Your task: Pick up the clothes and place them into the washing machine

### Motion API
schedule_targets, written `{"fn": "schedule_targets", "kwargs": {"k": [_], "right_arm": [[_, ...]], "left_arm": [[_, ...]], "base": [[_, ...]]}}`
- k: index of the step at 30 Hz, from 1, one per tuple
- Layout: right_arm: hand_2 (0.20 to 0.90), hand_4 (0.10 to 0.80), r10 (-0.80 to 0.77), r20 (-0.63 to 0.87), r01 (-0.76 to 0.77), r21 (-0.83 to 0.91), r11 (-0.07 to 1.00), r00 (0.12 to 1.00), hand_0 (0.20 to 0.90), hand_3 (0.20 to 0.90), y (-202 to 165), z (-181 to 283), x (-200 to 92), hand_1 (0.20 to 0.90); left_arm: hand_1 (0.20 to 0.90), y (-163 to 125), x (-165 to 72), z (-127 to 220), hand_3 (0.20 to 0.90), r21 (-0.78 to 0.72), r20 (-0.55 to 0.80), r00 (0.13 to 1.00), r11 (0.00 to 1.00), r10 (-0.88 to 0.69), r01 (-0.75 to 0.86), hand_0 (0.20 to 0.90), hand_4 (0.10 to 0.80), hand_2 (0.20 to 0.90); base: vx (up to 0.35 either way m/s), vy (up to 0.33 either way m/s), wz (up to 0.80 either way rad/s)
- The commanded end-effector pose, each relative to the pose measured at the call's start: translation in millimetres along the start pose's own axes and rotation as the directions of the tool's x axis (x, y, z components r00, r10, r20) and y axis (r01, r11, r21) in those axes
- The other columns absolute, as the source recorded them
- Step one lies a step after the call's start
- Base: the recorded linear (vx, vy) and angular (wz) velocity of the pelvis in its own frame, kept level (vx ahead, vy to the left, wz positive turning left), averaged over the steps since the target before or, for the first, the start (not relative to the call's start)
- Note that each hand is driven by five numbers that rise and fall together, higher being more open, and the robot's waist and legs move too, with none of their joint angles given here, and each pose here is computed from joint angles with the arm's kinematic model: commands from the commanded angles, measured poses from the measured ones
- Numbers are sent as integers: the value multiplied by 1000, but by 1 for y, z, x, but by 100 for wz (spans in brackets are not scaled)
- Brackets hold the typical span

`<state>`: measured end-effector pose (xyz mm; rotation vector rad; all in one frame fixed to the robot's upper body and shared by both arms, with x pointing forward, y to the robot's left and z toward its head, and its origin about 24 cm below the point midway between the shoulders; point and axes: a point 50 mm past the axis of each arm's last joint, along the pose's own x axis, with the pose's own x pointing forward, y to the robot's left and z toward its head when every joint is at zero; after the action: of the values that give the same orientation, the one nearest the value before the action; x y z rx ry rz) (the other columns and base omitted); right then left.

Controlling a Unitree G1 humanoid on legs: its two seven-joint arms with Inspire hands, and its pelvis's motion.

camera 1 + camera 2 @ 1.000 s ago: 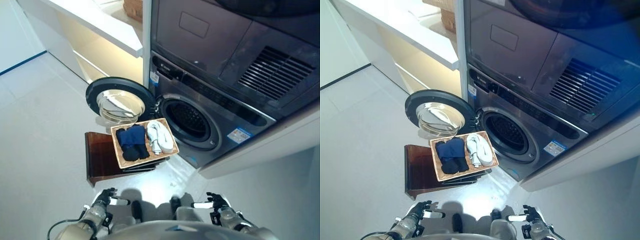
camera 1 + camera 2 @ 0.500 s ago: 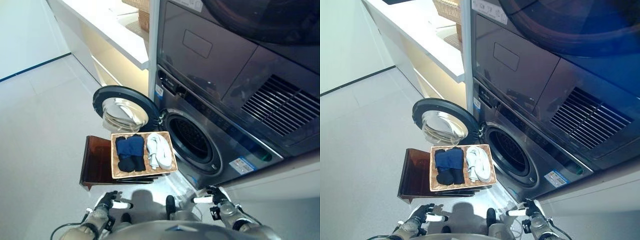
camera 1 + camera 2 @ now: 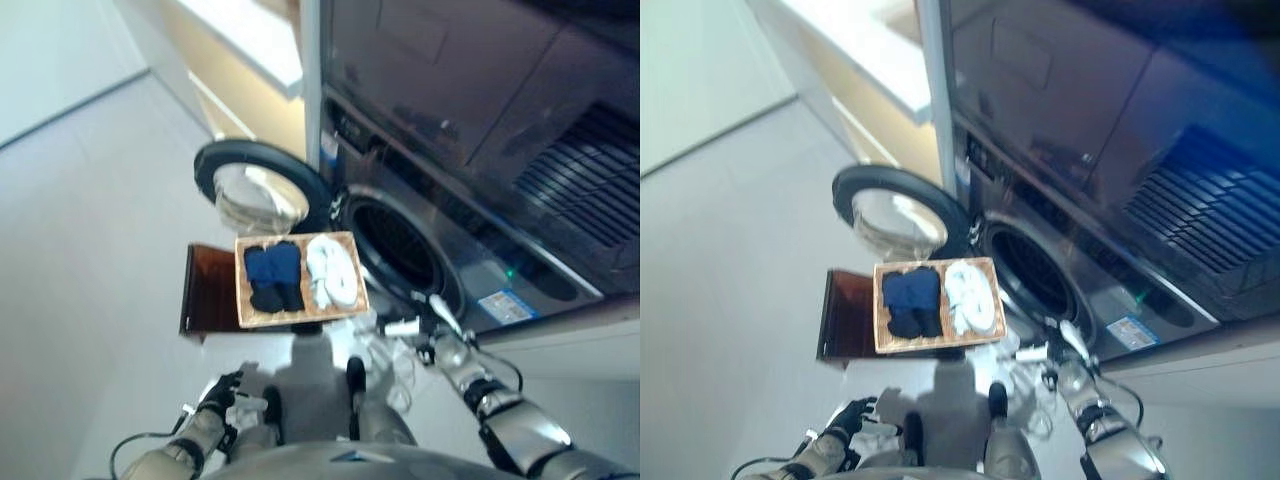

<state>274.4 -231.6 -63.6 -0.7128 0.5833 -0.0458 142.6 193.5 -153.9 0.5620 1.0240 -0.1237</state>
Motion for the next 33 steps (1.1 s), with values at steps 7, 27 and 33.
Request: {"fn": "schedule_targets", "kwargs": {"k": [7,27,33], "right_arm": [[900,800,-222,288,187,144,972,932,900,900,-53,110,15,900],[900,800,-302,448,234,201,951,842,900,900,-72,176,7,900],[900,800,-325,460,256,208,944,826,900,900,-80,184,6,900]], "left_arm": [[900,12,4,33,900,-42,109,990,995,91,-86,900,800,900],[900,12,4,58,900,-88,188,972,988,139,-125,900,800,900],[900,18,3,65,900,-153,216,961,978,170,-139,900,800,900]], "base": [[-16,16,13],[-6,2,2],[-33,12,9]]}}
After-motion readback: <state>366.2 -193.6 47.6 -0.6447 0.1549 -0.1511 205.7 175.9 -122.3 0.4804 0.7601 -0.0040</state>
